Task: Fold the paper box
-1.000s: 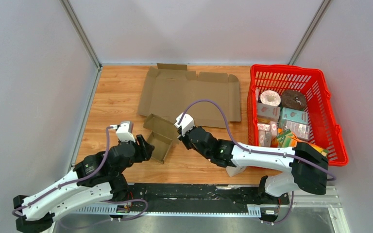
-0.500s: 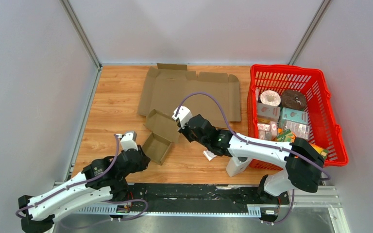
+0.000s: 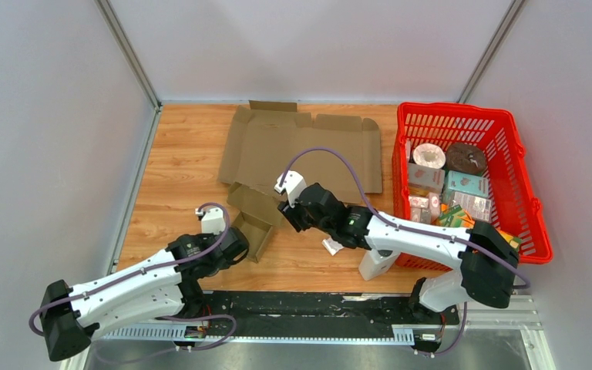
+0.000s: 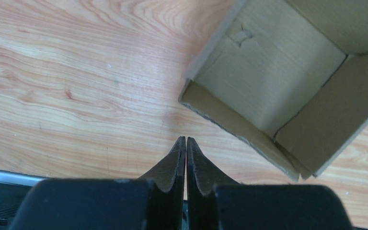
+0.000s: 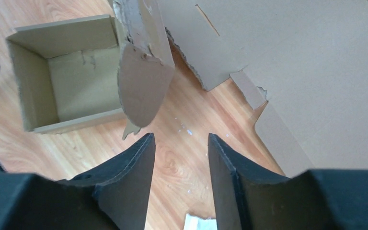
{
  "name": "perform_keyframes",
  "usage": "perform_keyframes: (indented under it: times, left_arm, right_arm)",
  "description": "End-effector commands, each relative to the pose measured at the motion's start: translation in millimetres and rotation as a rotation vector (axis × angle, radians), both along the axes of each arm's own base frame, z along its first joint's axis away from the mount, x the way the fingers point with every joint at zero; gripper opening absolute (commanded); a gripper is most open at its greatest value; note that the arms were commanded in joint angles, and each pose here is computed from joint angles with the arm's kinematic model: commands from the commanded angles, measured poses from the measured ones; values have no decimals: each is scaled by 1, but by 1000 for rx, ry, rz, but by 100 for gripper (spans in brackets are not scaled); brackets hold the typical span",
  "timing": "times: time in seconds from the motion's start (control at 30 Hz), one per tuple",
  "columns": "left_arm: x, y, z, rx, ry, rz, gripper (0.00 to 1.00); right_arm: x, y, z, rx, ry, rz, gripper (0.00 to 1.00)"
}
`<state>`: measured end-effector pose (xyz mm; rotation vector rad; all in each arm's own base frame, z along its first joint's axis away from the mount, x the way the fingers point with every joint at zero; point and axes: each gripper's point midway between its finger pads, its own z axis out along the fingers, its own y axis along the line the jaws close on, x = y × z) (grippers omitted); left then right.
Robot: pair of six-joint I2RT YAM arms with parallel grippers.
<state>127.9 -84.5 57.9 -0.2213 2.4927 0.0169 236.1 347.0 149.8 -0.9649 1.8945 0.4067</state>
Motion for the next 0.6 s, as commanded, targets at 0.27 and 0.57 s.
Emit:
perform_keyframes:
  times: [0.27, 0.57]
  left_arm:
    - [42, -24, 7, -125, -74, -15, 5]
    - [22, -52, 19, -284, -41, -191, 35]
  right_arm:
    - [-60, -63, -36, -18, 334, -303, 71]
    - [-84, -87, -87, -209, 494, -336, 76]
